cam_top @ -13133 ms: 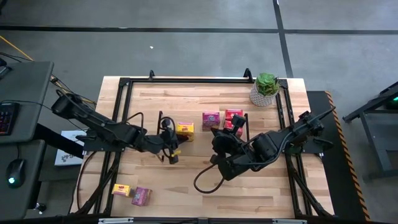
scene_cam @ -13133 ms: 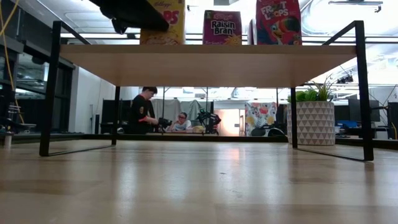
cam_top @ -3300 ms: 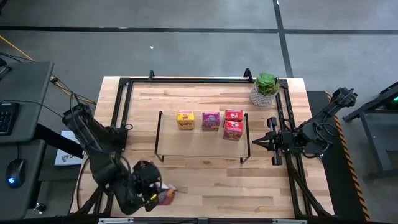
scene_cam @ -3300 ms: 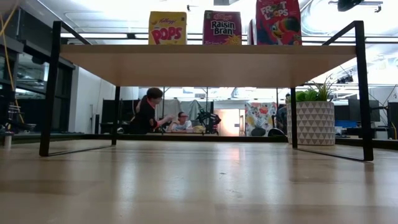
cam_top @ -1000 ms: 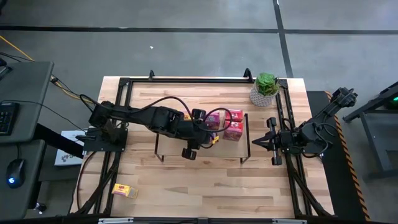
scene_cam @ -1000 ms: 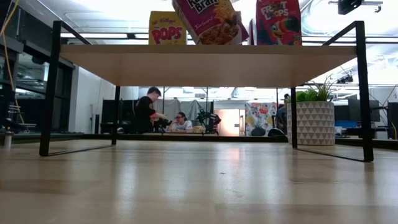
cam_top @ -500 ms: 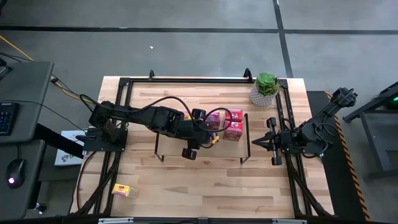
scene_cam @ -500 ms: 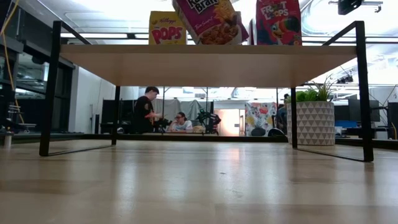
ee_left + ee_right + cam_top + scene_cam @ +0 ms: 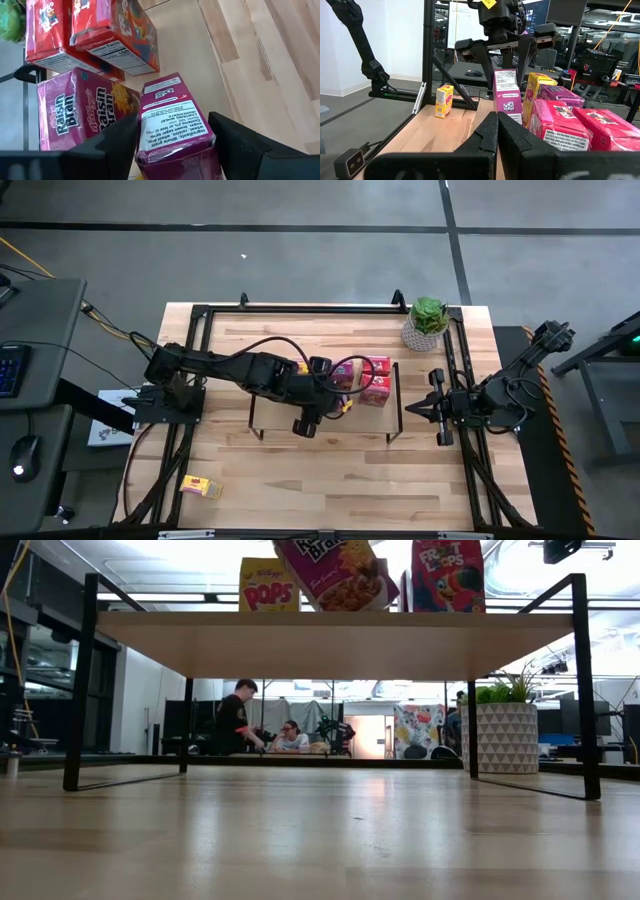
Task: Stack cereal on shelf
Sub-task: Put the purple cereal box on the shelf aligned with the purple box
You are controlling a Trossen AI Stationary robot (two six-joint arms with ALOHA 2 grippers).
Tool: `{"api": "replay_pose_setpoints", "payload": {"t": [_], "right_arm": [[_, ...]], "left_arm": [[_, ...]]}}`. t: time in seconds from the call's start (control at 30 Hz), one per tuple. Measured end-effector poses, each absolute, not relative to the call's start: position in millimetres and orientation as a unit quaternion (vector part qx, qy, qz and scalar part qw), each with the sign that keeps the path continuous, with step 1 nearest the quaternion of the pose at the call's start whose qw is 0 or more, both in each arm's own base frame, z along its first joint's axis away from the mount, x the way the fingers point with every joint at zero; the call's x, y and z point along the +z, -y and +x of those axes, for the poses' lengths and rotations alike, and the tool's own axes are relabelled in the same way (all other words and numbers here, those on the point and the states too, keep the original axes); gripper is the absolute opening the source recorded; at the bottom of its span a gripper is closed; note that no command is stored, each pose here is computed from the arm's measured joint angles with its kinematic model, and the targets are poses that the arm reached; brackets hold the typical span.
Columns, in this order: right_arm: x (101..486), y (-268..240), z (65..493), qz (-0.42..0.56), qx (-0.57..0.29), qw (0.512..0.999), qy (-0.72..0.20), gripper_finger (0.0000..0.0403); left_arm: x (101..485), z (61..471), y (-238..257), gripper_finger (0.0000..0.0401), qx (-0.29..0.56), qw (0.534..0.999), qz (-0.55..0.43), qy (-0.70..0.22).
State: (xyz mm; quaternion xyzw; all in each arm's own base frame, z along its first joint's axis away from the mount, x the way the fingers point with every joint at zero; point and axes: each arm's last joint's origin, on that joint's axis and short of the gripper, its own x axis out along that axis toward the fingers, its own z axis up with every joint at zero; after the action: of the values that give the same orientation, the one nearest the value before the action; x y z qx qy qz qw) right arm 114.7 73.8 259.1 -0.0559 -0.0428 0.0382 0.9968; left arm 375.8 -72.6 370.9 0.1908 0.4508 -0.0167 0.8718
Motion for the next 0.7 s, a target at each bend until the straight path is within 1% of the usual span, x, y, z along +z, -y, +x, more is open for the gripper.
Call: {"api": "replay_pose_setpoints", "payload": {"t": [0.7], "right_arm": [[259,-74,115,-0.056,0.038,0.997,0.043,0.0000]], "left_arm": [[378,389,66,0.0232,-0.011,0.897,0.202,-0.393]]}}
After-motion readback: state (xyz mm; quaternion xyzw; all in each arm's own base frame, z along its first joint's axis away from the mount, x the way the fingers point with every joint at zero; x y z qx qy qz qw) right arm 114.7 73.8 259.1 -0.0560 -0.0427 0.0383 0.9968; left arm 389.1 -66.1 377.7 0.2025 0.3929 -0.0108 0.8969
